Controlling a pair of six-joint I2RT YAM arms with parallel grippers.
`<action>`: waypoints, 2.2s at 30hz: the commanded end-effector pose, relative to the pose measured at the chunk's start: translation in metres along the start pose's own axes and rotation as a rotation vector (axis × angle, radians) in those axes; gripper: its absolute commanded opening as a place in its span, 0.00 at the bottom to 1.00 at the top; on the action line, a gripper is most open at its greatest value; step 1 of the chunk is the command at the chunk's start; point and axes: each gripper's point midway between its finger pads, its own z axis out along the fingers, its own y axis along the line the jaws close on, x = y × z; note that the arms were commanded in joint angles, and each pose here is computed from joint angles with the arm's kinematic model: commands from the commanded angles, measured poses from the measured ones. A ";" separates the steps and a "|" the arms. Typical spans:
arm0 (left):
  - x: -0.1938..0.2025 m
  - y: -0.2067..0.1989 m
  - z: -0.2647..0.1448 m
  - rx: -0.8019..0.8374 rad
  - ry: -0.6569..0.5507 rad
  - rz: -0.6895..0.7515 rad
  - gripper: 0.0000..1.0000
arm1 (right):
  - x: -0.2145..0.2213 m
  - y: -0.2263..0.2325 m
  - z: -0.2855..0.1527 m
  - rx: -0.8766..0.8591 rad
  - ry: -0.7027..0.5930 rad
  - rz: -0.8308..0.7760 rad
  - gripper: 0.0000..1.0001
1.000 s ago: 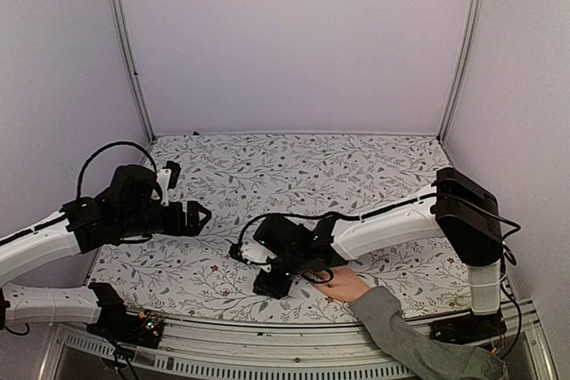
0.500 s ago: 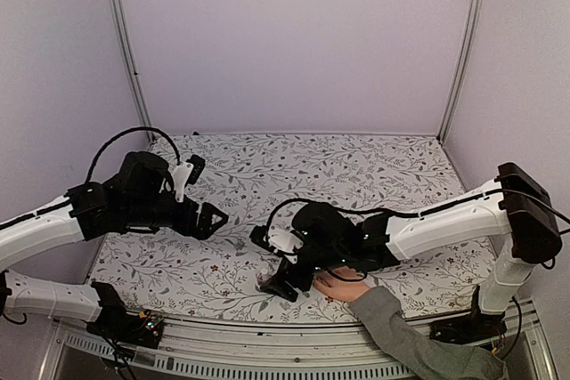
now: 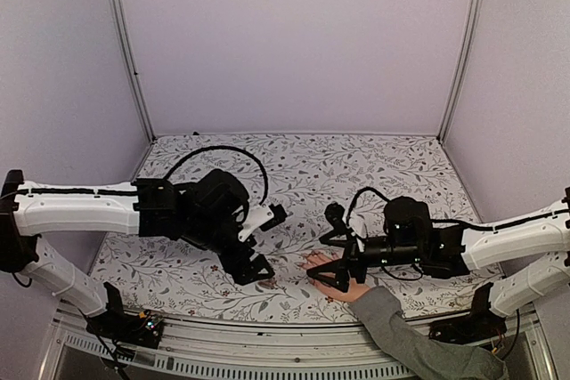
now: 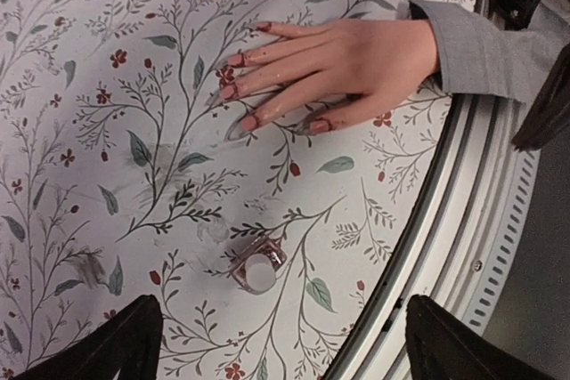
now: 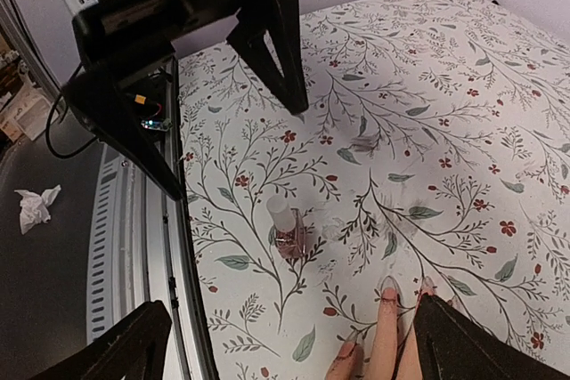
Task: Paint the nails
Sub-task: Place the nail polish bottle at the center of the board, then pick up the nail polish bottle from the center of the board.
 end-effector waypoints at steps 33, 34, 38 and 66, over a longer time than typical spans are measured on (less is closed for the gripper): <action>0.045 0.008 0.071 -0.036 0.386 0.022 0.38 | -0.007 -0.016 -0.046 -0.029 -0.190 0.101 0.99; 0.045 0.009 0.071 -0.039 0.385 0.023 0.37 | -0.007 -0.016 -0.045 -0.028 -0.189 0.101 0.99; 0.046 0.010 0.073 -0.046 0.389 0.027 0.33 | -0.006 -0.017 -0.044 -0.028 -0.181 0.099 0.99; -0.041 -0.009 -0.005 -0.017 -0.087 0.117 0.00 | -0.037 -0.030 -0.027 0.013 -0.247 0.045 0.99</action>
